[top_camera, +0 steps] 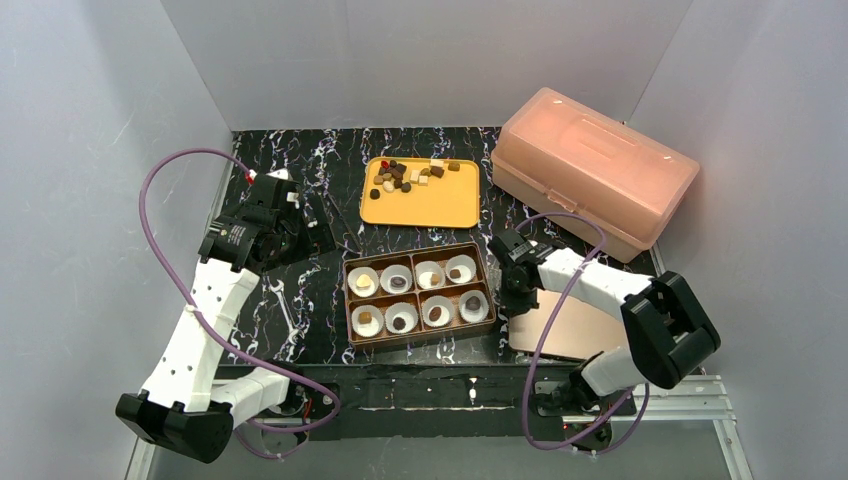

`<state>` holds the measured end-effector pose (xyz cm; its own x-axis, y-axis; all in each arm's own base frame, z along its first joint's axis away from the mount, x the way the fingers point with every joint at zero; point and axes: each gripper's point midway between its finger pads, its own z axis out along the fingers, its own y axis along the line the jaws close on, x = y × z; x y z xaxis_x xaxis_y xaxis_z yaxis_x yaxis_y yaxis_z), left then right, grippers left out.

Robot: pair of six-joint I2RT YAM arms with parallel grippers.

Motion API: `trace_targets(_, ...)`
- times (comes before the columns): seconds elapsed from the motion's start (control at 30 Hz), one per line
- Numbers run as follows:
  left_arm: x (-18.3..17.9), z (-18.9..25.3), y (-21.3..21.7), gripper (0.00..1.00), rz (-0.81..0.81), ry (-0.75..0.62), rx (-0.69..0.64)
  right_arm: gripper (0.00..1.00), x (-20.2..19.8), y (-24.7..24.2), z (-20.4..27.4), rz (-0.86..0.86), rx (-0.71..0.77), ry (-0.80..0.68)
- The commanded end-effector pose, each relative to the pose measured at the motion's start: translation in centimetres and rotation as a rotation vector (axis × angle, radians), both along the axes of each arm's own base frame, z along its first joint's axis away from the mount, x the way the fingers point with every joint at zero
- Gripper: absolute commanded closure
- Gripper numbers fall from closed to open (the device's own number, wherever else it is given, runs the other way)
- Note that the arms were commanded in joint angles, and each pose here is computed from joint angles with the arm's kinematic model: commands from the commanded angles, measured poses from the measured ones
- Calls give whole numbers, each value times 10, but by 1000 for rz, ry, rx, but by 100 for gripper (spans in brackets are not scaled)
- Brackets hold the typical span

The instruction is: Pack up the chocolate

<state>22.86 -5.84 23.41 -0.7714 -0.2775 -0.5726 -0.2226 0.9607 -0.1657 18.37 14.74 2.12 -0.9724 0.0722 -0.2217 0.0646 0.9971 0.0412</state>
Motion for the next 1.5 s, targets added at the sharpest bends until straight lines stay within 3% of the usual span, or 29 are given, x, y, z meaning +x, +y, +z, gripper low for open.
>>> trace_targets(0.0,0,1,-1,1,-12,4,-5,99,-2,-8,36,-27,8,-45)
trace_targets(0.3,6,2,-7,0,-30,-7,-26,99,-12,-16,122,-38,83,-148)
trace_targets(0.57,11,17,-17,0,-71,-33,-64,99,-3,15,242,37,325,-307)
trace_targets(0.8,24,45,-44,1,-165,-96,-176,99,12,84,377,215,712,-463)
trace_targets(1.03,51,108,-90,0,-329,-257,-366,99,12,143,521,450,1127,-629)
trace_targets(1.23,71,157,-120,0,-488,-403,-524,99,-6,163,577,596,1414,-650)
trace_targets(1.47,71,196,-139,0,-721,-526,-729,99,-36,154,613,731,1615,-743)
